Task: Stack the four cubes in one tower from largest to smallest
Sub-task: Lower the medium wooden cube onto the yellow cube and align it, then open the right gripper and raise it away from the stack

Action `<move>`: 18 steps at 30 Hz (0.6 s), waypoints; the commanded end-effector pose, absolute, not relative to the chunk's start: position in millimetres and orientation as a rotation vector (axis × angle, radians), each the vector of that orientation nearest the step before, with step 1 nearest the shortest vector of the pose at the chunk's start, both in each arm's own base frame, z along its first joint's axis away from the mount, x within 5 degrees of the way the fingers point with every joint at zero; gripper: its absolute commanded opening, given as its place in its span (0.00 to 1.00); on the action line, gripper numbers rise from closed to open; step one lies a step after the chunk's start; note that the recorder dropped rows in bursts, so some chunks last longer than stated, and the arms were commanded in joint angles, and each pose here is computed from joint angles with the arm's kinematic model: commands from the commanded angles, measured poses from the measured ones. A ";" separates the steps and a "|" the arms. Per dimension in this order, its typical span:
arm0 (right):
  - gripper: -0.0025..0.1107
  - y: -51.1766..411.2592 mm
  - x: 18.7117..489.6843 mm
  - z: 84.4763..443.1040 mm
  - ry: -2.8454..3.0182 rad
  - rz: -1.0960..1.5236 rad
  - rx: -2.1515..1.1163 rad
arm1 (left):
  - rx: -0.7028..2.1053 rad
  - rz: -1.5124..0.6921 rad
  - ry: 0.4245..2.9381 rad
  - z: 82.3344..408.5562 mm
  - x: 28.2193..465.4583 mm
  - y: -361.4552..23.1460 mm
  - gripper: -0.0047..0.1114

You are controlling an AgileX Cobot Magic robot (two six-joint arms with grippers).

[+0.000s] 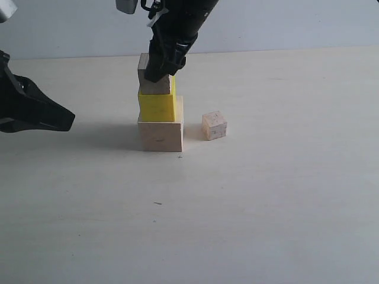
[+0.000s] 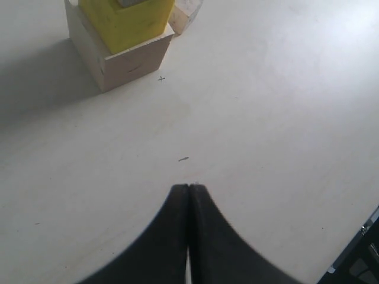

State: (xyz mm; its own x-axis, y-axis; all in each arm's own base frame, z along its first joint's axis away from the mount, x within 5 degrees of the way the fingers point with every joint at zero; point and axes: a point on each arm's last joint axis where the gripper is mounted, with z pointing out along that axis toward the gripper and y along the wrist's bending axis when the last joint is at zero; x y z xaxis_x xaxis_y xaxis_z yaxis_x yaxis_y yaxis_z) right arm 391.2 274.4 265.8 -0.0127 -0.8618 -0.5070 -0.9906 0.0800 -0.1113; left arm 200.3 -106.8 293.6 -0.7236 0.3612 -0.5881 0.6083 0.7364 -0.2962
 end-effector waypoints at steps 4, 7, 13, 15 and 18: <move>0.62 275.1 391.7 267.9 1.920 0.406 -1.795 | 0.729 -0.661 2.428 293.4 199.2 -106.7 0.04; 0.62 275.1 391.8 268.0 1.919 0.405 -1.793 | 0.729 -0.661 2.428 293.4 199.2 -106.7 0.04; 0.62 275.3 392.3 268.2 1.916 0.401 -1.788 | 0.732 -0.660 2.427 293.4 199.2 -106.7 0.04; 0.62 275.2 392.1 269.2 1.914 0.400 -1.787 | 0.732 -0.660 2.427 293.4 199.2 -106.7 0.04; 0.64 274.2 390.5 274.6 1.929 0.406 -1.762 | 0.733 -0.658 2.427 293.3 199.2 -106.6 0.04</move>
State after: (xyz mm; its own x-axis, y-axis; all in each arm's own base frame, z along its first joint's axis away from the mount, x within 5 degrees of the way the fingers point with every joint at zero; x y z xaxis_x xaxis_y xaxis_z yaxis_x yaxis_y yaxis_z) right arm 391.4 275.7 266.6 -0.0224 -0.8523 -0.5225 -0.9901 0.0912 -0.1064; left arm 200.3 -106.8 293.6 -0.7236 0.3612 -0.5881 0.6083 0.7364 -0.2962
